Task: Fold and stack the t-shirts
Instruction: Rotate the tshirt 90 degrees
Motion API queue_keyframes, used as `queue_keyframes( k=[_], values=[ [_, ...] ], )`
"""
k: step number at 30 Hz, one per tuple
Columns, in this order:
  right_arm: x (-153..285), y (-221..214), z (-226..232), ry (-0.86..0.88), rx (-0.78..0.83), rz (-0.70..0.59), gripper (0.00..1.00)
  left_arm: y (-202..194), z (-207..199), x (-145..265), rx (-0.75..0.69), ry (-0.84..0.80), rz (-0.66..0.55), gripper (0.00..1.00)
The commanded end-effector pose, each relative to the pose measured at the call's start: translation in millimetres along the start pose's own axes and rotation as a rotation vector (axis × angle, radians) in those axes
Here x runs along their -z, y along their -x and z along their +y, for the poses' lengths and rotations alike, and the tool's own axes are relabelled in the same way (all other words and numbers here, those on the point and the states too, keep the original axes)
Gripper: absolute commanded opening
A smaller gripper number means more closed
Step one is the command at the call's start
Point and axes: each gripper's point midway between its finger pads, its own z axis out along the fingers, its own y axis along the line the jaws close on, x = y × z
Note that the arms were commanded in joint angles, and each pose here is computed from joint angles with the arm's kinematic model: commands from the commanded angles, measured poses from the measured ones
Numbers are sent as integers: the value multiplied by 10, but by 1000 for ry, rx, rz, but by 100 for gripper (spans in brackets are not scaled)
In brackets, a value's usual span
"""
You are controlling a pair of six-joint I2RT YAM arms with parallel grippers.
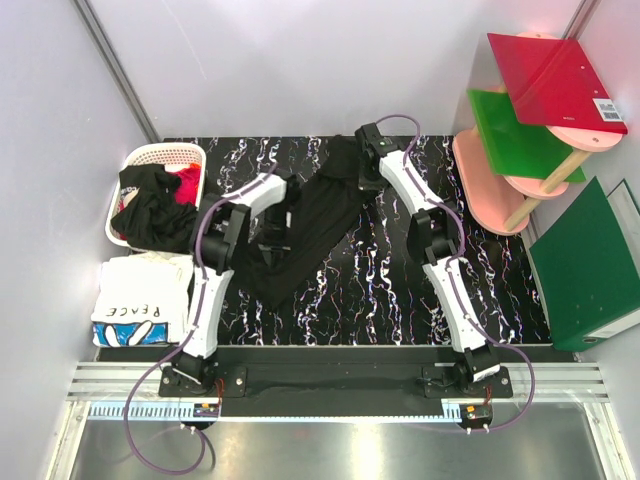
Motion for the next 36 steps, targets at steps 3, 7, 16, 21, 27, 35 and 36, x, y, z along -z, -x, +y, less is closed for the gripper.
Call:
queue_keyframes(
  k=[3,7,16,21,27,35,36],
  values=[
    [-429,405,540,227,-59,-172,0,-71,-945,-206,-84,-236,-9,0],
    [-240,509,748,311,-39,-208,0,-26,-1040,-9,-122,-219,-116,0],
    [1049,938,347,195,-63,-401,0,190,-630,969,-69,-244,-459,0],
    [1664,630,264,267,-75,-335,21,250,-249,1374,0,-263,-589,15],
    [1573,-710,380,471,-222,106,79,168,109,1165,85,-279,-553,98],
    [1686,-1698,596,794,-559,336,78,-139,303,763,181,-447,-501,99],
    [1608,-1903,566,774,-607,393,78,-167,295,748,182,-452,-497,99]
  ],
)
